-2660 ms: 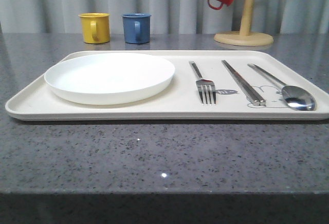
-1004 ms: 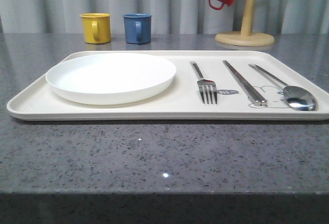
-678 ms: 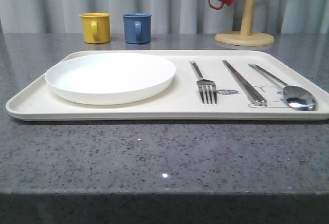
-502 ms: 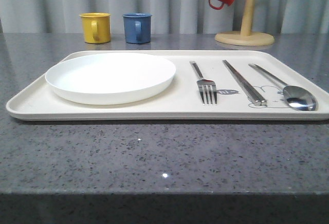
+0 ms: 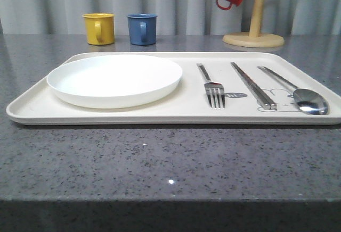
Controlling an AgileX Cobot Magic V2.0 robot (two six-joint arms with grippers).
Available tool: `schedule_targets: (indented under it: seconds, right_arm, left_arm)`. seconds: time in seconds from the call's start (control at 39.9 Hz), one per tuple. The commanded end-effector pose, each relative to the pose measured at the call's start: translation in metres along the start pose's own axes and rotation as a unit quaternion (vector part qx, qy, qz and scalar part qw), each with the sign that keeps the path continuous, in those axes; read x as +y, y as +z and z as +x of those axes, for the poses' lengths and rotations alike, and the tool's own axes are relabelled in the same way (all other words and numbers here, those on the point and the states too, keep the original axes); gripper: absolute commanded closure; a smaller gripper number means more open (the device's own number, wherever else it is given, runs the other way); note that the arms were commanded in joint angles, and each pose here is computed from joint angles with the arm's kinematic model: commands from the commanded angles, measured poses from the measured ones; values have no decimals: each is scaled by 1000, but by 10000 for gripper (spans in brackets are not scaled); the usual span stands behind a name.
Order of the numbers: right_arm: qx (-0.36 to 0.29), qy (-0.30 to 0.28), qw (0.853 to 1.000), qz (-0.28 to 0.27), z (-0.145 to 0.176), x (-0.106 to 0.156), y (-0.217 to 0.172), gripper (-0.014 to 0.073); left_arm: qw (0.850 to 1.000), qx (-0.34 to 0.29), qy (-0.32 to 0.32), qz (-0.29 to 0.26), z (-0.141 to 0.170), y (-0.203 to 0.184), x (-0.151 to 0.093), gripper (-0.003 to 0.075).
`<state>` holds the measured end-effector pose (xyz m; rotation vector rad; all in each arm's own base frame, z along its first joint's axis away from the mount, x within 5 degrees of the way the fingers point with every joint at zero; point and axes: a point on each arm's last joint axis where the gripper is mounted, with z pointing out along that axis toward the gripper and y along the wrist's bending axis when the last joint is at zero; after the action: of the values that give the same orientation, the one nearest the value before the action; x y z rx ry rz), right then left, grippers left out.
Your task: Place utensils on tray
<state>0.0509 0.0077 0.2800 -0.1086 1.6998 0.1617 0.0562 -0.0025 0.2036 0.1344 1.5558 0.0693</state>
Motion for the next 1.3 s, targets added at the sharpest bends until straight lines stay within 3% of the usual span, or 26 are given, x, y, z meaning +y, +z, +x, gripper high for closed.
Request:
schedule_targets:
  seconds: [0.0, 0.23, 0.43, 0.63, 1.28]
  right_arm:
    - [-51, -11, 999, -1, -16, 1, -2, 656]
    - [-54, -20, 998, 3, -2, 0, 3, 656]
    - [-95, -3, 995, 39, 42, -6, 11, 656]
    - [-59, 28, 995, 72, 83, -11, 14, 656]
    - [-33, 30, 996, 78, 87, -11, 15, 656]
  left_arm:
    - [998, -57, -10, -10, -10, -3, 2, 738]
    - [998, -57, -10, -10, -10, -3, 2, 738]
    - [998, -57, -10, -10, -10, -3, 2, 738]
    - [998, -57, -10, -10, -10, -3, 2, 738]
    - [998, -57, -10, -10, -10, -3, 2, 738]
